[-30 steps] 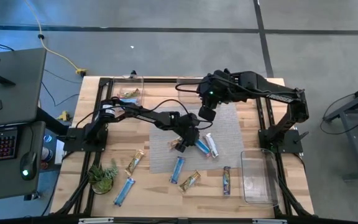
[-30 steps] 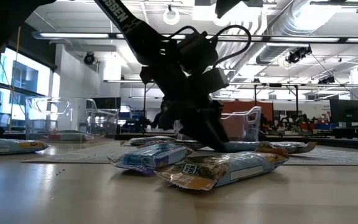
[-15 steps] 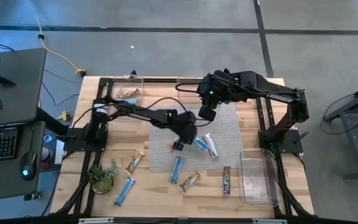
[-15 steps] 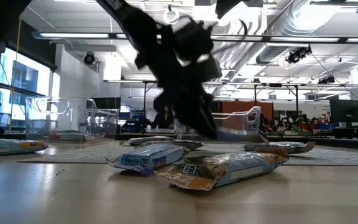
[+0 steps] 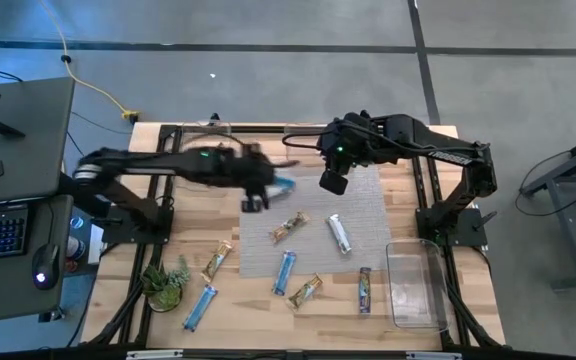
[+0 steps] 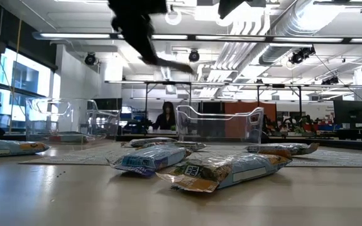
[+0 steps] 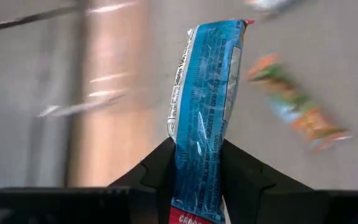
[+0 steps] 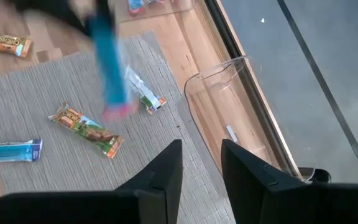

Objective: Pick and place Granola Bars by type
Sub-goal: Put the red granola bar into the top left transparent bin

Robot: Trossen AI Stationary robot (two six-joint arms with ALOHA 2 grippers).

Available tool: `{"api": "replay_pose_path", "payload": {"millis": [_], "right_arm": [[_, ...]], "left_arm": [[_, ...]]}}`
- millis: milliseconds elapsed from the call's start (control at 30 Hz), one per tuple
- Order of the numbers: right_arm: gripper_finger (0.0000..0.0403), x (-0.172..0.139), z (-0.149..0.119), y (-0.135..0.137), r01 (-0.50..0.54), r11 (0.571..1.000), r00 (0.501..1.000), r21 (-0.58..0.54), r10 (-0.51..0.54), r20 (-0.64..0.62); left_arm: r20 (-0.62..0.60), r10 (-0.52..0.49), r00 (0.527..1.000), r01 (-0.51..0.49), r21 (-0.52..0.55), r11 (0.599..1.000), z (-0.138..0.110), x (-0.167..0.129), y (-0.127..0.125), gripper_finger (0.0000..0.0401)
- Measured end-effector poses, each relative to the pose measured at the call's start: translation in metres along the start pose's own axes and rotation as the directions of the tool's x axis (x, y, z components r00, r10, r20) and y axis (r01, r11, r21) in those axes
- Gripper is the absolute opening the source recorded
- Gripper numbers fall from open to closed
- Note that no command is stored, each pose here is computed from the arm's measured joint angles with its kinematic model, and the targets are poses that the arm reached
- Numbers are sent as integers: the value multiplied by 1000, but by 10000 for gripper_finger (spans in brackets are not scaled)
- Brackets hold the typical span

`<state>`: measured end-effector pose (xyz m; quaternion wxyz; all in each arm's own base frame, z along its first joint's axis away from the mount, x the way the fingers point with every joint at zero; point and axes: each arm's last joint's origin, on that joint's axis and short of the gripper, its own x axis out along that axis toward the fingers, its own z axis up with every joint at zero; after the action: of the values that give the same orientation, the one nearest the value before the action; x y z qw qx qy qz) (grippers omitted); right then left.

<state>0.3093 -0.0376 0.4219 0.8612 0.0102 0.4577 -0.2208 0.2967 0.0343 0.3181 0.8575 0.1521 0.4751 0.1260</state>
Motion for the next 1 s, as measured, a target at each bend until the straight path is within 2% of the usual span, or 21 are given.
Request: {"api": "replay_pose_path", "payload": {"millis": [100, 167, 233, 333, 400, 500, 700, 800, 867, 1000], "right_arm": [[94, 0, 0, 0, -1, 1000, 1000, 1, 1, 1], [94, 0, 0, 0, -3, 1000, 1000, 0, 3, 2], [94, 0, 0, 1, -7, 1000, 1000, 1, 7, 2], [94, 5, -2, 3, -9, 1000, 1000, -8, 9, -13], [94, 11, -5, 6, -8, 1000, 999, -18, 8, -36], [94, 21, -11, 10, -5, 999, 997, -37, 2, -74], [94, 46, -23, 18, -1, 998, 991, -58, -6, -136], [94, 57, -26, 21, -12, 998, 990, -68, 3, -138], [94, 63, -27, 24, -41, 996, 991, -78, 30, -131], [94, 65, -23, 27, -116, 989, 990, -89, 108, -94]], "left_arm": [[-34, 163, 986, -165, -54, 985, -18, -39, 14, 103], [-53, 207, 977, -211, -99, 973, -32, -61, 20, 103], [-69, 206, 976, -215, -179, 960, -48, -77, 28, 103], [-125, 219, 968, -248, -316, 916, -76, -85, 34, 103], [-171, 257, 951, -303, -359, 883, -97, -82, 38, 103], [-228, 244, 943, -319, -403, 858, -126, -73, 42, 103], [-395, 185, 900, -339, -368, 866, -173, -39, 42, 103], [-451, 123, 884, -306, -359, 882, -190, -22, 42, 103], [-459, 63, 886, -243, -345, 907, -197, -11, 40, 103], [-490, -43, 871, -89, -242, 966, -207, 4, 31, 103]]}}
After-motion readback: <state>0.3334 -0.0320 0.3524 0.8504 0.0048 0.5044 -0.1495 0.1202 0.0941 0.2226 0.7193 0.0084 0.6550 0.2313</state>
